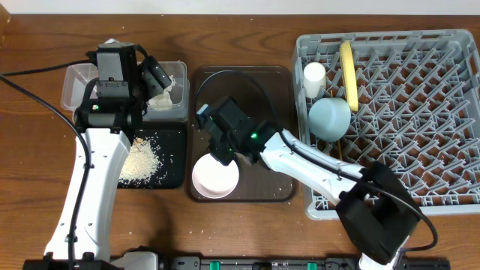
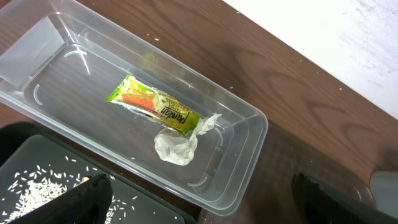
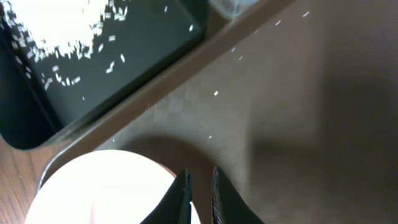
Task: Sort waste into correct bins and load items into the dishwasher rack
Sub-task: 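Lower the right gripper onto the pink-white bowl's rim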
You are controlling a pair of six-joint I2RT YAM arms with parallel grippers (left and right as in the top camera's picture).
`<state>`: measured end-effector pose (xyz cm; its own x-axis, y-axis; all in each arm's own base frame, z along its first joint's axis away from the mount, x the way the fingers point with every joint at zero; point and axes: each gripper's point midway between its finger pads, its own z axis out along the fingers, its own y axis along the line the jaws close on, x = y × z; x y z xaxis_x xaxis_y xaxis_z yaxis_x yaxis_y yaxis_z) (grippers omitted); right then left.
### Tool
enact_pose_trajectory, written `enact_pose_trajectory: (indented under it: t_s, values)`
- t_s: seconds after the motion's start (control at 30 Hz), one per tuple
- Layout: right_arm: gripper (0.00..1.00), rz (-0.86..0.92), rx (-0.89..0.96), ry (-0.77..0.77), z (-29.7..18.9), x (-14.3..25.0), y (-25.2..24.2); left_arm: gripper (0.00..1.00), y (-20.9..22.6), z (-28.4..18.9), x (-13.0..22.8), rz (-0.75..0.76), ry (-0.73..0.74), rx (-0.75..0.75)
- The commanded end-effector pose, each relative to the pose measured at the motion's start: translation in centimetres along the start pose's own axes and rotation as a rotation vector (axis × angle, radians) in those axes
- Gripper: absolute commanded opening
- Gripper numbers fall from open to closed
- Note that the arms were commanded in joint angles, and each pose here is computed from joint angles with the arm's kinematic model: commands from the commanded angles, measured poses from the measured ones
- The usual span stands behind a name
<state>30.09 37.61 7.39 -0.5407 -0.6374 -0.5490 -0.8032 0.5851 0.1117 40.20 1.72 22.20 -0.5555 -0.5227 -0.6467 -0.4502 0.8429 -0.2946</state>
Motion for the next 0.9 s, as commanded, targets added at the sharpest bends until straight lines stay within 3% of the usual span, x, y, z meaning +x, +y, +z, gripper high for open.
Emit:
enact_pose_trajectory:
  t_s: [0.0,0.27,0.63,0.87]
  values:
    - [0.09,-0.019,-0.035,0.027,0.5,0.6,1.1,0.95,0.0,-0.1,-0.6,-0.003,-0.013,-0.002]
    - [0.15,-0.03,-0.083,0.065,0.4,1.5,2.7,0.95,0.0,-0.1,-0.6,-0.003,-0.013,-0.002]
    - [0.18,-0.04,-0.082,-0.003,-2.5,-0.5,3.0,0.95,0.0,-0.1,-0.6,-0.003,-0.013,-0.002]
    - [0.18,-0.033,-0.096,0.131,-2.6,3.0,3.9,0.95,0.0,-0.1,-0.6,-0.003,-0.013,-0.002]
